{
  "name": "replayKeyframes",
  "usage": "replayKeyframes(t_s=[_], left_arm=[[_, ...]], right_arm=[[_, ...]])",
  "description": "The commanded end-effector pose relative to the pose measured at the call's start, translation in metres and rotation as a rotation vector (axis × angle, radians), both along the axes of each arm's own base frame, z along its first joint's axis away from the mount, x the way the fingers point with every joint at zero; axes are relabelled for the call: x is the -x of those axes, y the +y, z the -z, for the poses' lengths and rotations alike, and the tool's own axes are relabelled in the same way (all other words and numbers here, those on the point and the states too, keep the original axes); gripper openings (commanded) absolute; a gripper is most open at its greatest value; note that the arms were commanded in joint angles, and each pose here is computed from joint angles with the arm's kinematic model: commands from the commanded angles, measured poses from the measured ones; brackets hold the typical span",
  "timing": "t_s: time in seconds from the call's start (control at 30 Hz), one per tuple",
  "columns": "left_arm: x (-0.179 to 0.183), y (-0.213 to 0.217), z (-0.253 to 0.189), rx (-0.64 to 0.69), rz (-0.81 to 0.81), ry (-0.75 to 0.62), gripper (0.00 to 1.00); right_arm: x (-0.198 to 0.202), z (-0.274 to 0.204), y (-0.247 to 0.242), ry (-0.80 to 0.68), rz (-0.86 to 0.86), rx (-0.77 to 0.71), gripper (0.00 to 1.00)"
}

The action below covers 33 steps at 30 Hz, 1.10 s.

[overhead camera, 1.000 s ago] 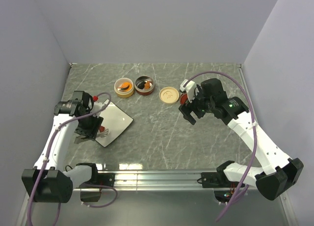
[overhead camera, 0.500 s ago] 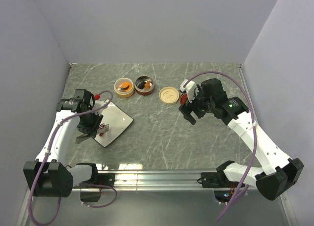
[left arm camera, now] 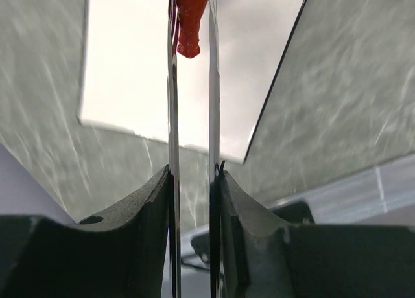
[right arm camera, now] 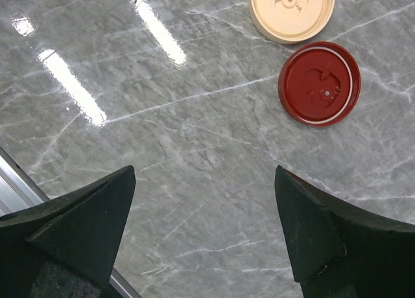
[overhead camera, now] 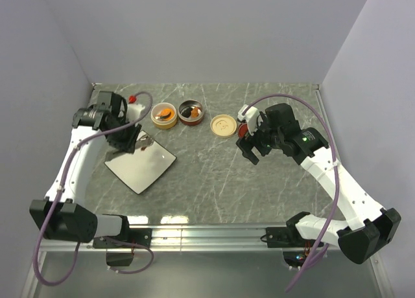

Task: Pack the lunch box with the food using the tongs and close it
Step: Place the food into the lunch box

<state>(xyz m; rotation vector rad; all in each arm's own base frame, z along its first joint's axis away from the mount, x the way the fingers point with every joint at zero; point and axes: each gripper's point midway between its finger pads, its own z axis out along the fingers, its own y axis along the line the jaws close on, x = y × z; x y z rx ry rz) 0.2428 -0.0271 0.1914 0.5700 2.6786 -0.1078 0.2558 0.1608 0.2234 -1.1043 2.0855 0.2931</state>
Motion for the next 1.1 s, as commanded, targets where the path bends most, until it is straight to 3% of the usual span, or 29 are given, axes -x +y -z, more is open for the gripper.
replayKeyframes(t_s=[0.0,0.03,0.27,0.6,1.07], left_arm=[[-0.048,-0.036,-0.03,0.088,0.058,-0.135,0.21],[-0.066,-0.044,-0.048,0.105,0.068,-0.198,0.21],[-0.153,-0.097,-0.076,0.19,0.123,-0.302,0.21],[-0.244,-0.148,-0.048,0.144,0.188,-0.365,0.21],[-0.243,-0.155,0.005,0.012,0.258,-0.321,0.24]], right_arm=[[-0.006,-0.014,0.007,-0.029,-0.002,-0.036,0.95],[-0.007,-0.014,0.006,-0.029,0.001,-0.031,0.95],[-0.008,-0.012,0.002,-0.028,0.021,-0.016,0.95],[-0.013,-0.002,0.001,-0.005,0.031,0.003,0.95],[-0.019,0.001,0.007,0.02,0.021,0.008,0.95]])
